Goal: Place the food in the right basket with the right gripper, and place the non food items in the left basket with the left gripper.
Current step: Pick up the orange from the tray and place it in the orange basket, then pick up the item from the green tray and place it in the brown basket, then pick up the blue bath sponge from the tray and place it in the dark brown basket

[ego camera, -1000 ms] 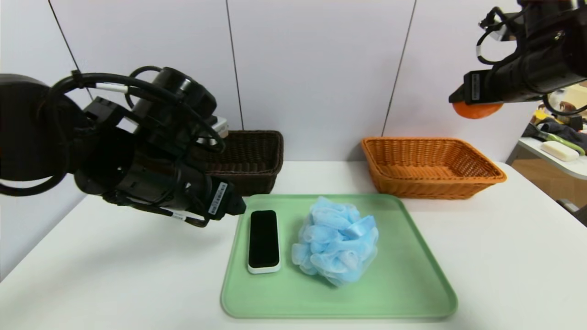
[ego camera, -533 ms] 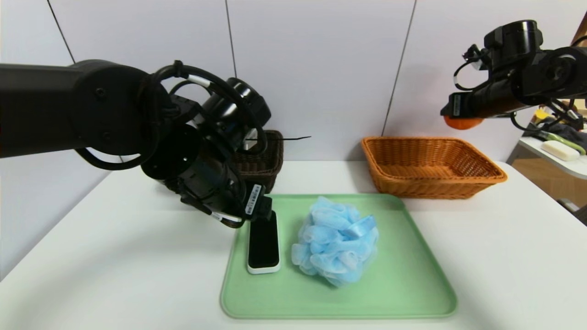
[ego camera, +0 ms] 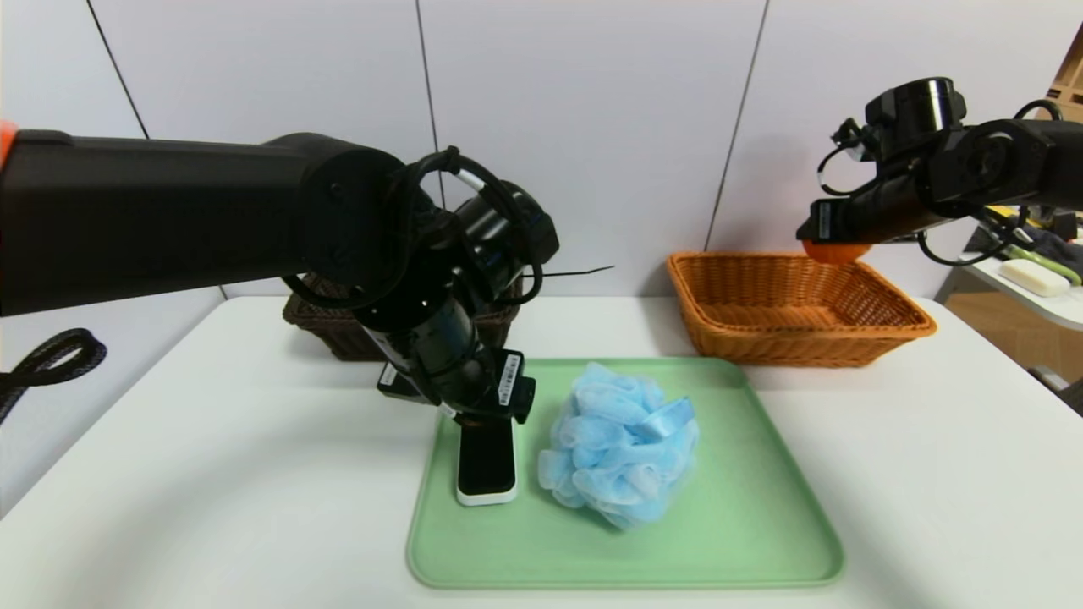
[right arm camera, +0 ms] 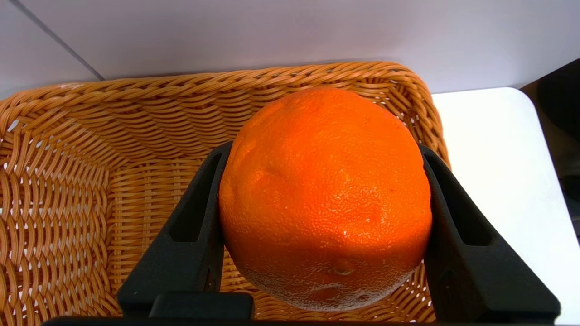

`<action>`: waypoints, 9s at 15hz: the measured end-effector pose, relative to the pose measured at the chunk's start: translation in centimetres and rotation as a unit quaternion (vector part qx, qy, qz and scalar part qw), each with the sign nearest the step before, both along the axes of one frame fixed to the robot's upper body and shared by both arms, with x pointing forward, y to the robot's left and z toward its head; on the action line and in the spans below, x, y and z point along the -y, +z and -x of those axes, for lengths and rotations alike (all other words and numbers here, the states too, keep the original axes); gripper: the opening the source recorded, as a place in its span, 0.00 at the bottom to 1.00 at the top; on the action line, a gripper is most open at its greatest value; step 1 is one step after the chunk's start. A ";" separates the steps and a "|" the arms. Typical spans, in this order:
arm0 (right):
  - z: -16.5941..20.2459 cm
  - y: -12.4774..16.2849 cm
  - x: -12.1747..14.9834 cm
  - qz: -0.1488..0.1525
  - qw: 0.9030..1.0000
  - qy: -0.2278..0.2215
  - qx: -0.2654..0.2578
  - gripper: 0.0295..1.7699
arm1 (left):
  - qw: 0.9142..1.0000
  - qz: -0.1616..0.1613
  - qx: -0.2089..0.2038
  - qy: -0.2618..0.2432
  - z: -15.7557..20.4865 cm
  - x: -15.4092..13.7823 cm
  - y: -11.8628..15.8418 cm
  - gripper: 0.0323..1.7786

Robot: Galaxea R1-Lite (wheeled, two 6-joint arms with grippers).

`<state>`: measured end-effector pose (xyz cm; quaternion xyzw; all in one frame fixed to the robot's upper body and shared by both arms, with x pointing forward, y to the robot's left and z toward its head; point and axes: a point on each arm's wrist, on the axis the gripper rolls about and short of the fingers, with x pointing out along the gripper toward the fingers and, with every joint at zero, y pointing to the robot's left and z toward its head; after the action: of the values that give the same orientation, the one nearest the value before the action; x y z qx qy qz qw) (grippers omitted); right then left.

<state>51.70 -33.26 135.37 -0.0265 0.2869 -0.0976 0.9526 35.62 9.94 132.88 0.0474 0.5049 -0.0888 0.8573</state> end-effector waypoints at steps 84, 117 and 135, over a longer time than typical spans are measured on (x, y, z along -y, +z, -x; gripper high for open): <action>25.1 8.8 -2.7 0.001 0.998 0.065 -0.010 0.96 | 0.987 0.054 0.139 0.060 0.5 -6.9 9.3 0.53; 39.9 4.9 0.3 -0.026 0.993 0.089 0.067 0.96 | 0.957 0.022 0.258 0.134 -12.8 -8.3 3.0 0.87; 39.6 4.2 0.2 -0.029 0.994 0.094 0.050 0.96 | 0.958 0.082 0.084 -0.263 7.0 -1.3 9.9 0.95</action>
<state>12.06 -33.49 139.62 -0.0208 0.2380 -0.0001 0.9710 28.64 11.27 142.80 0.1151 0.3920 -0.3476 0.8440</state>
